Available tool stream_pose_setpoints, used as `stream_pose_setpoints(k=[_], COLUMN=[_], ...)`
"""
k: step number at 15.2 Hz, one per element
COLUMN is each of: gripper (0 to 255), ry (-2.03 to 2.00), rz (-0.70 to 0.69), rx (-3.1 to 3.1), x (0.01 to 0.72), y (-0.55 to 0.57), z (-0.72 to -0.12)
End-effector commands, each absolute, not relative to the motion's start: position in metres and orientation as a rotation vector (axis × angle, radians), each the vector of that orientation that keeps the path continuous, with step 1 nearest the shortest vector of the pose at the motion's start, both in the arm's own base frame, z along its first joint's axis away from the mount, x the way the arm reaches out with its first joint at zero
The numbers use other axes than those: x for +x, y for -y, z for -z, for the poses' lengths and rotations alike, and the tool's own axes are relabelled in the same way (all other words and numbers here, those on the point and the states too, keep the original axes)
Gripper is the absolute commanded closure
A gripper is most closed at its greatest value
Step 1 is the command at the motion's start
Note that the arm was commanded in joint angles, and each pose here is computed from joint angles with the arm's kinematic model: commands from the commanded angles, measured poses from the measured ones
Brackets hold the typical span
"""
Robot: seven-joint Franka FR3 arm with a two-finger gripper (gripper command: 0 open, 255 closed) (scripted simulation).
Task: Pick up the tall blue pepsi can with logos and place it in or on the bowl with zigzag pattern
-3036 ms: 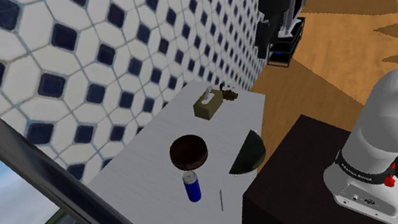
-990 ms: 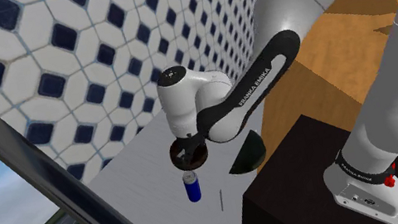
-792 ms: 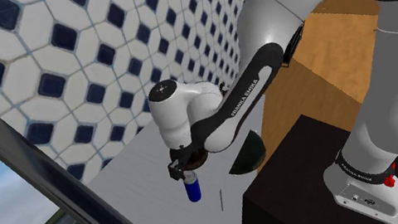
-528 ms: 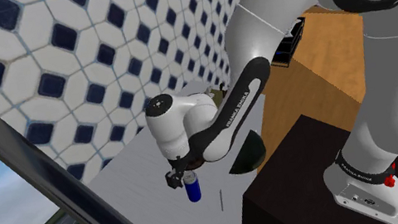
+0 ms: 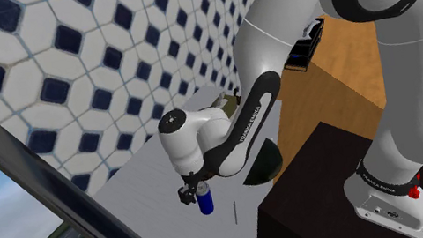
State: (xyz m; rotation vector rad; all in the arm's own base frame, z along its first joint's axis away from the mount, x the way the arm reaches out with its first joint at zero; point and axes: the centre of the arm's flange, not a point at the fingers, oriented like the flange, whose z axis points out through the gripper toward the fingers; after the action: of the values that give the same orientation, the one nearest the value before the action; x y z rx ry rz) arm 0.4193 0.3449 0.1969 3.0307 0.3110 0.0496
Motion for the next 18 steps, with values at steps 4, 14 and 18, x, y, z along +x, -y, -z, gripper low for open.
stream_pose_setpoints(k=[4, 14, 18], gripper=[0, 255, 255], ry=[-0.311, -0.311, -0.311], rz=[-0.05, -0.05, -0.05], rx=[3.031, 3.031, 3.031], x=[0.419, 0.419, 0.419], y=[-0.345, -0.345, -0.345], z=[-0.197, -0.197, -0.212])
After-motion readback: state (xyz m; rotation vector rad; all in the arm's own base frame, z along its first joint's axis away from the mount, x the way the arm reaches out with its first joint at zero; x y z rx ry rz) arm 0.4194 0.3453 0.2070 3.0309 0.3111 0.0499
